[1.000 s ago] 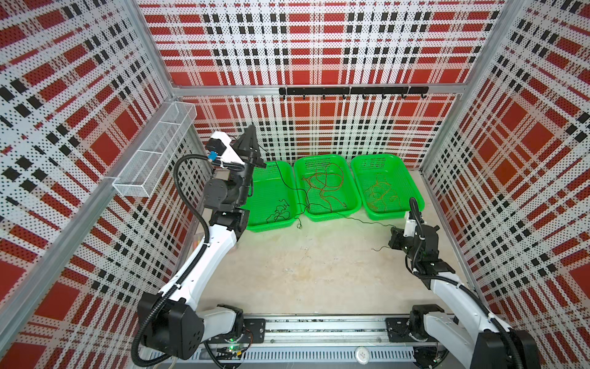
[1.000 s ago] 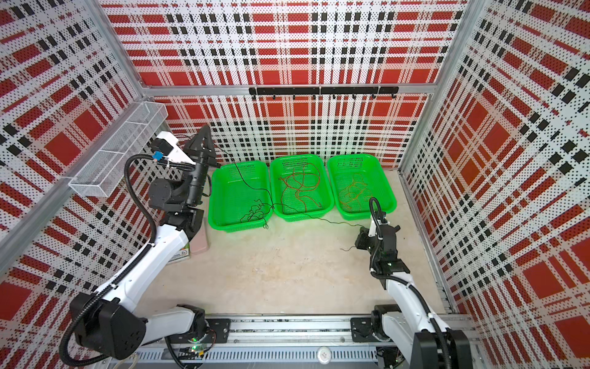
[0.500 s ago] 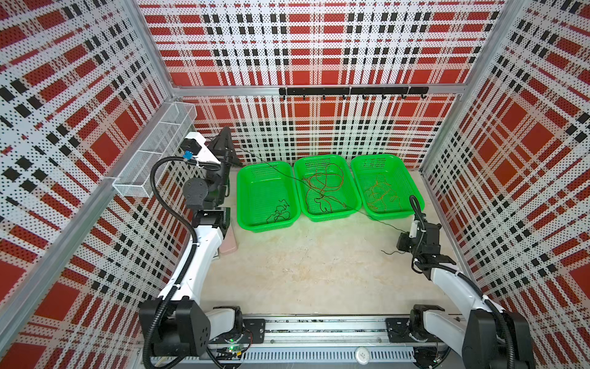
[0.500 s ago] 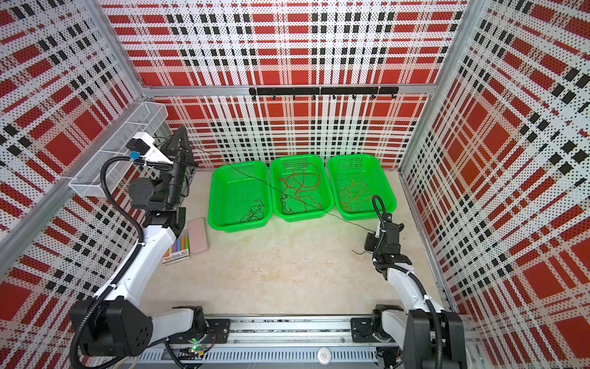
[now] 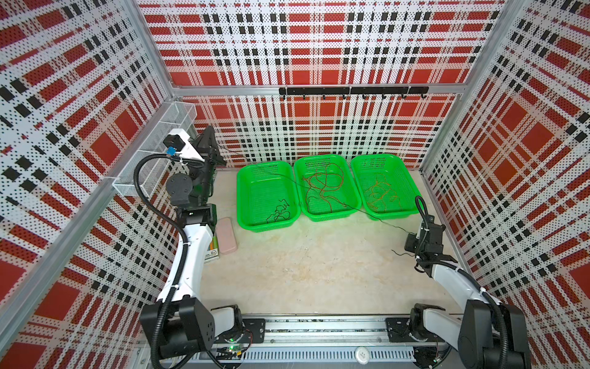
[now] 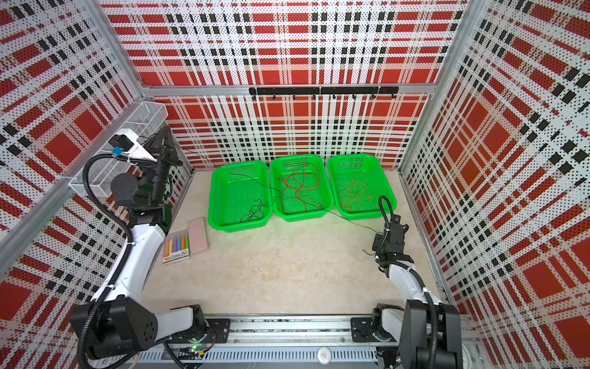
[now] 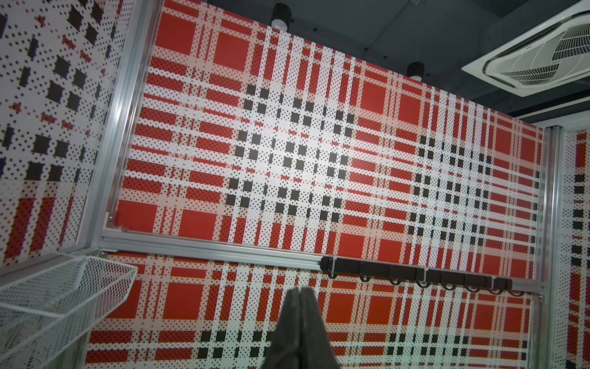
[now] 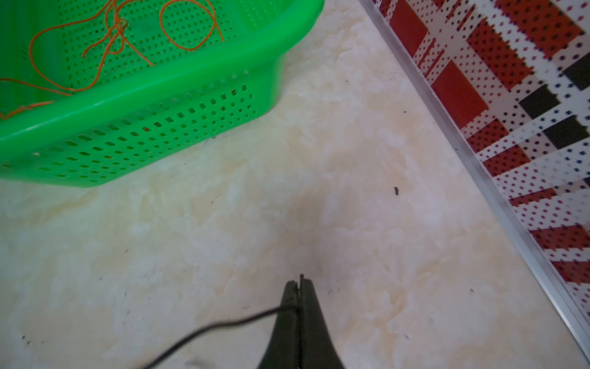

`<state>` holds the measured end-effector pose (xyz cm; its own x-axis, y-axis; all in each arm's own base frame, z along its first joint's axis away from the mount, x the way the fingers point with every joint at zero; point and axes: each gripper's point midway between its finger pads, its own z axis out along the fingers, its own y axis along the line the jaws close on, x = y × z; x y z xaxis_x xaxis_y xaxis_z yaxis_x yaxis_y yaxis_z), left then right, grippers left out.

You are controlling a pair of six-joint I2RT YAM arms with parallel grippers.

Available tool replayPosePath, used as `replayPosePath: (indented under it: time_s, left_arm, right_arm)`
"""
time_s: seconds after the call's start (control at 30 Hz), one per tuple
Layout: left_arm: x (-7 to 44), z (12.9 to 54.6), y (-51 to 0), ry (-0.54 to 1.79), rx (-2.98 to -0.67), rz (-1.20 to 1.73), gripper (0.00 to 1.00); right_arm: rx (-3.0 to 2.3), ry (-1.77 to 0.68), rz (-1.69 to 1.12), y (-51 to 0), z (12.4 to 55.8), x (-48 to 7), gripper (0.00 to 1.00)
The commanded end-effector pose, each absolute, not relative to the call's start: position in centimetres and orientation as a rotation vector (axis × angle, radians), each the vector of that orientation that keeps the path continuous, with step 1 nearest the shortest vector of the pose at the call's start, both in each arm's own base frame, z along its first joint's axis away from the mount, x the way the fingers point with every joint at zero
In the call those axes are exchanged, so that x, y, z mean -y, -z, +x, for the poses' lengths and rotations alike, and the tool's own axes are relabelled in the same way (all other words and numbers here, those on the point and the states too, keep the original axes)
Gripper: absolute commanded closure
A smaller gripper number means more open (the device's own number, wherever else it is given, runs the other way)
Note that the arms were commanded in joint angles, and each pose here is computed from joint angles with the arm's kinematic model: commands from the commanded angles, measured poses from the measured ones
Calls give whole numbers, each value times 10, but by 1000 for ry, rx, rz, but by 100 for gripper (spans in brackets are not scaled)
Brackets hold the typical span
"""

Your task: Untangle the cables

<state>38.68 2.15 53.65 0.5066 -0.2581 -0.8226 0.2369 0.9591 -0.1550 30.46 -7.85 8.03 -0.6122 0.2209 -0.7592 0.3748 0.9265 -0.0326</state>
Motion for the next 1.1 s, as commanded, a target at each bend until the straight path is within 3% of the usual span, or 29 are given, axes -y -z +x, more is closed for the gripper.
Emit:
replayPosePath:
  time_s: [0.0, 0.2, 0.43, 0.73, 1.07]
  left_arm:
    - [-24, 384, -550, 263, -986, 5, 100]
    - [-8, 394, -546, 325, -1011, 62, 100]
    - [51, 403, -539, 469, -1057, 199, 100]
    - [71, 440, -496, 489, -1158, 192, 100]
    - [89, 498, -409, 543, -1318, 162, 100]
  right_arm:
    - [-2225, 343, 465, -80, 299, 98, 100]
    - [-2266, 277, 436, -69, 303, 89, 100]
    - [-2165, 143, 330, -100, 314, 59, 100]
    - [-1984, 10, 162, -191, 324, 11, 100]
    - [-1801, -160, -40, -298, 320, -32, 100]
